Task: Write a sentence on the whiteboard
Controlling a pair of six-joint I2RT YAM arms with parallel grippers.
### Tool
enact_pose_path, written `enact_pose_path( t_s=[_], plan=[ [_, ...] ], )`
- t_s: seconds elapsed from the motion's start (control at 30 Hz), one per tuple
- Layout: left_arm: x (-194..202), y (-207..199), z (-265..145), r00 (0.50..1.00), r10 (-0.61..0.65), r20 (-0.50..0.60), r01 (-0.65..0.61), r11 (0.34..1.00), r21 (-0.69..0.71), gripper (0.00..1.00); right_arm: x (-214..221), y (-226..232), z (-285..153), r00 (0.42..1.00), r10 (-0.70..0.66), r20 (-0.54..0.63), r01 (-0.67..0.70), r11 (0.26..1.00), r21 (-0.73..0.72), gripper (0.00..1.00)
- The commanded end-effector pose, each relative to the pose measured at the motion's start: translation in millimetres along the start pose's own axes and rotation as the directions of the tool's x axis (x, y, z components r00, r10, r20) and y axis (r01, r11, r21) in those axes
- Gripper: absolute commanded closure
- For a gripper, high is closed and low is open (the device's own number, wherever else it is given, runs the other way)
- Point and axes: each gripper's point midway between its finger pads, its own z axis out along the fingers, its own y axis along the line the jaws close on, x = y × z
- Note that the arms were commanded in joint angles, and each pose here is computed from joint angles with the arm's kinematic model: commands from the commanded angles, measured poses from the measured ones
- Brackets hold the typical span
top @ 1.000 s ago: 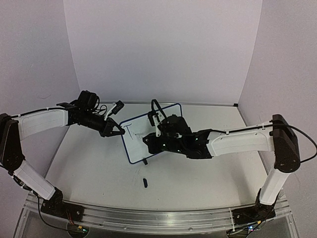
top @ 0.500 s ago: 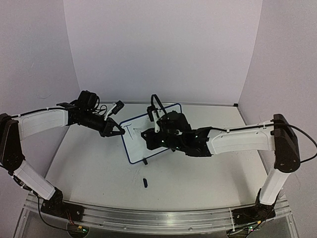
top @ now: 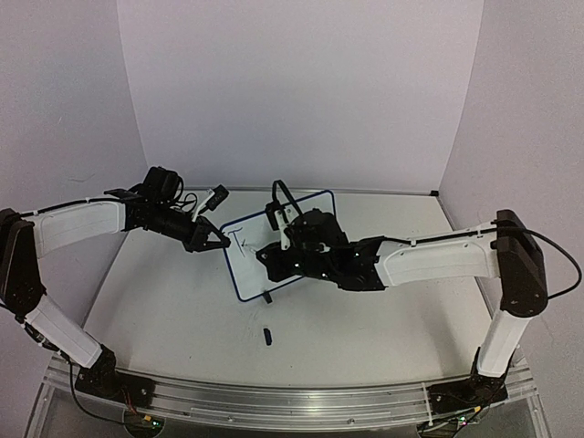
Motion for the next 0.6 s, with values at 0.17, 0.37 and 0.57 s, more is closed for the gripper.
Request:
enact_pose_path(
  t_s=[0.17, 0.37, 0.57],
  plan=[
    [-4, -2, -9, 1.000, 0.015, -0.011, -0.015, 0.999, -0.031, 1.00, -2, -3, -1, 1.000, 0.008, 0.013, -0.008, 1.000, 0.029, 1.00],
    [-5, -3, -9, 1.000, 0.017, -0.010, -0.017, 0.999, -0.029, 1.00, -3, -10, -4, 1.000, -0.003, 0.015, 0.002, 0.998, 0.065, 1.00],
    [-5, -3, -9, 1.000, 0.016, -0.010, -0.017, 0.999, -0.031, 1.00, -6, -10, -5, 1.000, -0.007, 0.021, 0.005, 0.997, 0.074, 1.00]
  ],
)
